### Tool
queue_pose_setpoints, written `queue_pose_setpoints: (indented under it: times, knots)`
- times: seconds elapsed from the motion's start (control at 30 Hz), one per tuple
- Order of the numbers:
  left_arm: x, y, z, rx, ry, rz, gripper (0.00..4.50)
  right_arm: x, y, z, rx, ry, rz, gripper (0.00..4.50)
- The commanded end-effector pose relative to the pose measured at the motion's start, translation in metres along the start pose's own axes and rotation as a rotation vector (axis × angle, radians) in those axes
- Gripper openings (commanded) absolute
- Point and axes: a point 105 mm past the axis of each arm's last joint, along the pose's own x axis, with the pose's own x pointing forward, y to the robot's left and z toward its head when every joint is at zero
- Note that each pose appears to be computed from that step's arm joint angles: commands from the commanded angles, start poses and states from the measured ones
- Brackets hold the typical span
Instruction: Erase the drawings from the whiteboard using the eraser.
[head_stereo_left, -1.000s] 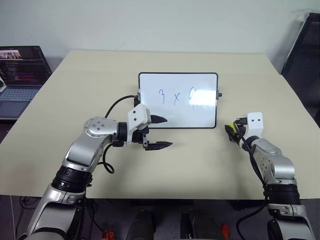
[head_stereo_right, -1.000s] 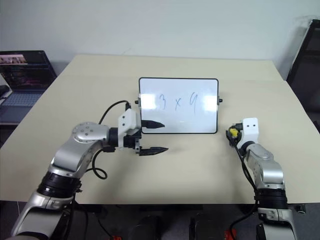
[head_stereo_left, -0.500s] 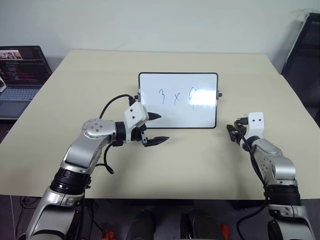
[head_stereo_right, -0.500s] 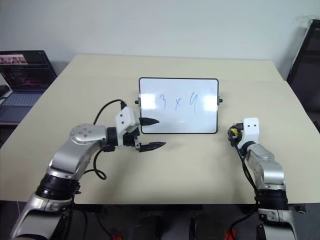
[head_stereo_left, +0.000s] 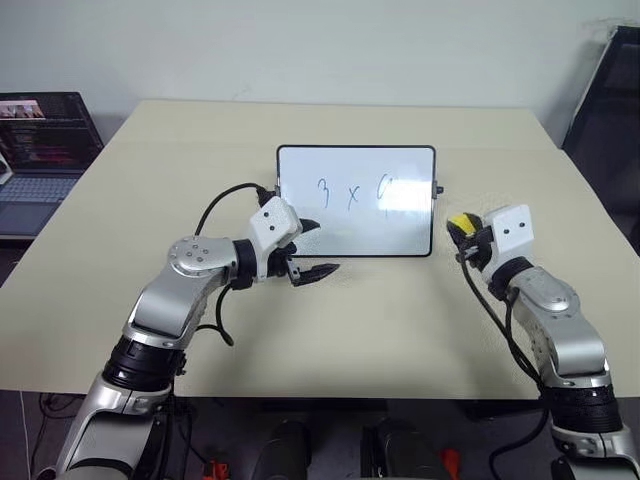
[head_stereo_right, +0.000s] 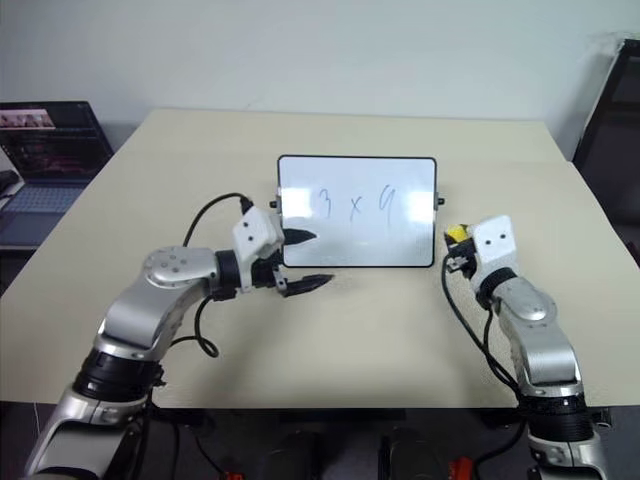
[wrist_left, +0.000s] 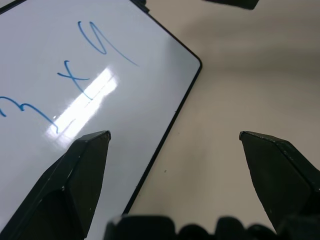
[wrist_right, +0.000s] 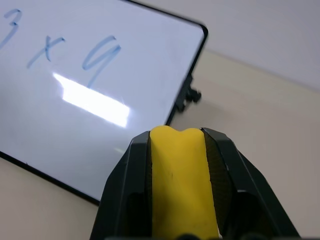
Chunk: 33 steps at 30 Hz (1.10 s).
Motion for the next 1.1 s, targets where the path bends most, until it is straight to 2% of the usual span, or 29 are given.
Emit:
queue_pose_setpoints:
  times: [0.03,0.2,0.4,0.6,0.83,1.1]
  knots:
    - [0.001,0.007,0.019,0.05,-0.022,0.045,4.5,0.009,0.015,0.029,-0.081,-0.11,0.046,1.12]
    - [0.002,0.012,0.019,0.051,0.011,0.061,4.5,0.028,0.029,0.039,-0.111,-0.129,0.107,1.12]
    - [-0.002,0.022,0.02,0.06,0.047,0.115,4.5,0.055,0.05,0.069,-0.091,-0.178,0.175,1.12]
    - [0.0,0.023,0.021,0.063,0.067,0.13,4.5,0.09,0.062,0.079,-0.086,-0.158,0.209,1.12]
    - [0.003,0.02,0.022,0.079,0.07,0.117,4.5,0.119,0.048,0.076,-0.102,-0.117,0.137,1.12]
    - [0.007,0.019,0.023,0.079,0.061,0.118,4.5,0.133,0.033,0.063,-0.102,-0.077,0.069,1.11]
